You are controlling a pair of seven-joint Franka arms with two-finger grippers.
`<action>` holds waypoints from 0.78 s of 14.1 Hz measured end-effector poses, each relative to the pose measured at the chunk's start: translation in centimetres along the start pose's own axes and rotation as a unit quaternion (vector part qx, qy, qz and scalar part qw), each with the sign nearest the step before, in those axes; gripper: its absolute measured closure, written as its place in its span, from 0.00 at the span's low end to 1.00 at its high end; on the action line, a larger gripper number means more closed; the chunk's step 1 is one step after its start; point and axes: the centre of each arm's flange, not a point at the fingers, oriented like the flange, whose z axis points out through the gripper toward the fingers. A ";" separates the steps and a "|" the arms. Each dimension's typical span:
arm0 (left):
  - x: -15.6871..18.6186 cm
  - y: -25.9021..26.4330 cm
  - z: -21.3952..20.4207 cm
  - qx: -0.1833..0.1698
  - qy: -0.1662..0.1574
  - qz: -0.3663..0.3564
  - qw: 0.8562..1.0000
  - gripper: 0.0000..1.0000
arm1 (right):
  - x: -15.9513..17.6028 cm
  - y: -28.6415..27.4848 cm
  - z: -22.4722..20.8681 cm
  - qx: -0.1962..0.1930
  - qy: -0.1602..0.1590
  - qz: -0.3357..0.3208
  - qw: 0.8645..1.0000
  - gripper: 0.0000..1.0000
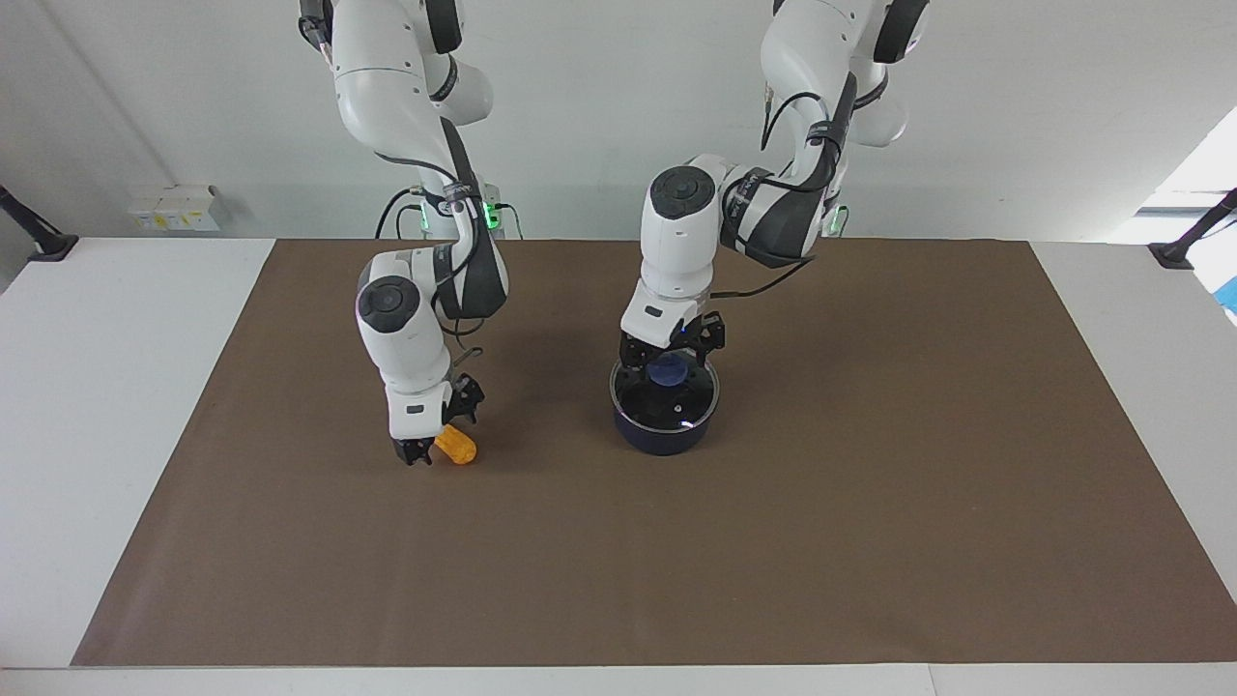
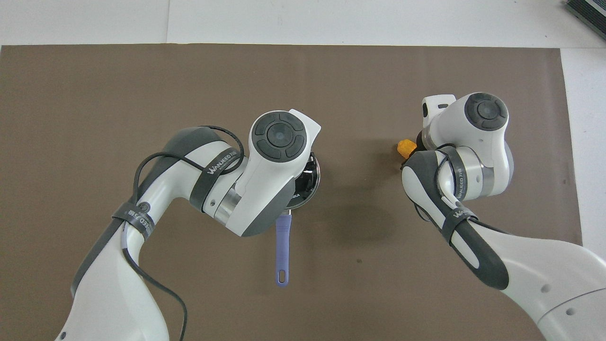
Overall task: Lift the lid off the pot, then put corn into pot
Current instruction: 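Grasp the lid knob with the left gripper while the right gripper grasps the corn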
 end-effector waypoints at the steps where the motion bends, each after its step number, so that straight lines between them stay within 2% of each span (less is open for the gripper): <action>1: 0.1 0.0 0.0 0.000 0.000 0.000 1.000 0.00 | 0.0 -0.1 0.1 0.000 0.000 0.000 1.000 0.04; 4: 0.1 0.0 0.2 0.001 0.000 -0.001 1.000 0.01 | 0.0 -0.1 0.3 0.001 0.000 0.006 1.000 0.41; 5: 0.1 0.0 0.4 0.002 -0.001 -0.001 1.000 0.10 | 0.0 -0.1 0.4 0.001 -0.001 0.016 1.000 0.52; 6: 0.1 0.1 0.4 0.001 0.000 0.000 1.000 0.26 | 0.0 -0.1 0.4 0.001 -0.001 0.025 1.000 0.62; 7: 0.1 0.2 0.3 -0.001 0.001 0.002 1.000 0.34 | 0.0 -0.1 0.4 0.001 -0.001 0.029 1.000 0.63; 11: 0.1 0.2 0.3 -0.001 0.001 0.007 1.000 0.34 | 0.0 -0.1 0.4 0.001 -0.001 0.032 1.000 0.63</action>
